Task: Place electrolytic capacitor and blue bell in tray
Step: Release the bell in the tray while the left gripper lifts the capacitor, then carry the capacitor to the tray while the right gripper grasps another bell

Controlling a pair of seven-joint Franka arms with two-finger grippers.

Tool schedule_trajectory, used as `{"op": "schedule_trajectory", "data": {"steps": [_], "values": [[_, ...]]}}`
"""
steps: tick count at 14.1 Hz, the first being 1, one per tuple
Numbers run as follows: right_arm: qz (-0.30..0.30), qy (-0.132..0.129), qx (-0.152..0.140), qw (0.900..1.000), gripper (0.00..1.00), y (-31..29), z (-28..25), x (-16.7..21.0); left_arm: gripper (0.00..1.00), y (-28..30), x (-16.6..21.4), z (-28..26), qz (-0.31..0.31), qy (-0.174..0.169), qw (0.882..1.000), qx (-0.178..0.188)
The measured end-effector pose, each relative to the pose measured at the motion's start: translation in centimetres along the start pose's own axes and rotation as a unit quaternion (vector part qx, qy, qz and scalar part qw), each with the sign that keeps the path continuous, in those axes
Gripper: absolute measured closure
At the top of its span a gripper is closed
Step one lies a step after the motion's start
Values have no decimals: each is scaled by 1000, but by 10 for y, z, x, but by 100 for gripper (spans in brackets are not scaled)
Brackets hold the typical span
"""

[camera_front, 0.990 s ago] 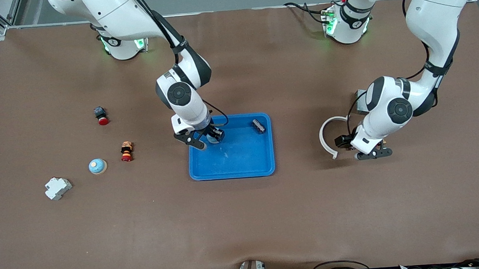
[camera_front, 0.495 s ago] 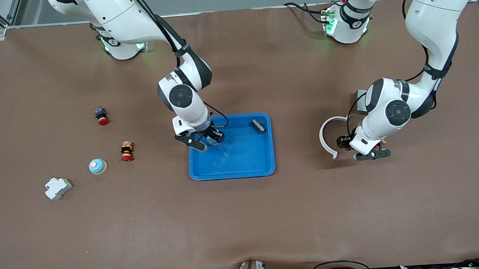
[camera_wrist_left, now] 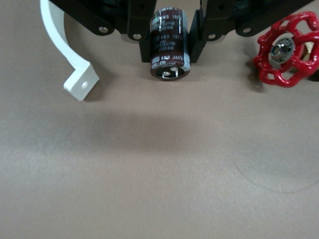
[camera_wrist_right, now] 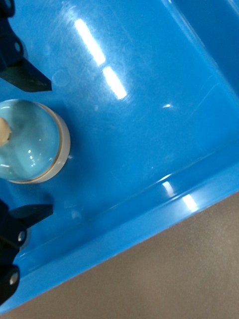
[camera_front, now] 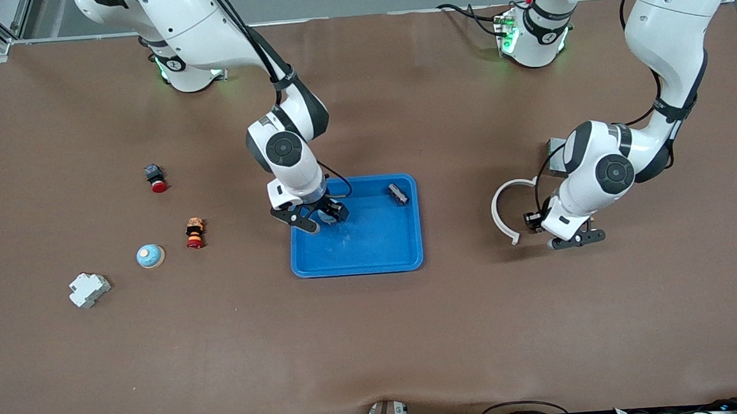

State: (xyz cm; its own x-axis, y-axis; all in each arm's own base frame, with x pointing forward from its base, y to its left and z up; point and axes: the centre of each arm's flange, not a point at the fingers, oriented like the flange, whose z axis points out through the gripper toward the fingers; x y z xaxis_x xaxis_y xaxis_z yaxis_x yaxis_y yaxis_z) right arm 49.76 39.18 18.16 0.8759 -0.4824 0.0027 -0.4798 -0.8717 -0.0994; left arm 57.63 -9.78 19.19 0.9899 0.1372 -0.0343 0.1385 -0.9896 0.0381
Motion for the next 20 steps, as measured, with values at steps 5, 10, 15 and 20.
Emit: {"op": "schedule_trajectory", "data": {"steps": [5,10,15,20], "values": [[-11,-26,-34,999,0,-28,-58,8,66,4,7,-57,-5,-22,999,35],[-89,-35,-41,995,0,-10,-191,61,66,77,13,-160,-57,-64,995,47],[-203,-38,-31,978,0,134,-243,228,66,177,6,-200,-172,-63,983,-16],[-240,-4,-36,970,0,214,-228,297,66,293,-20,-142,-229,-82,970,-28]]}}
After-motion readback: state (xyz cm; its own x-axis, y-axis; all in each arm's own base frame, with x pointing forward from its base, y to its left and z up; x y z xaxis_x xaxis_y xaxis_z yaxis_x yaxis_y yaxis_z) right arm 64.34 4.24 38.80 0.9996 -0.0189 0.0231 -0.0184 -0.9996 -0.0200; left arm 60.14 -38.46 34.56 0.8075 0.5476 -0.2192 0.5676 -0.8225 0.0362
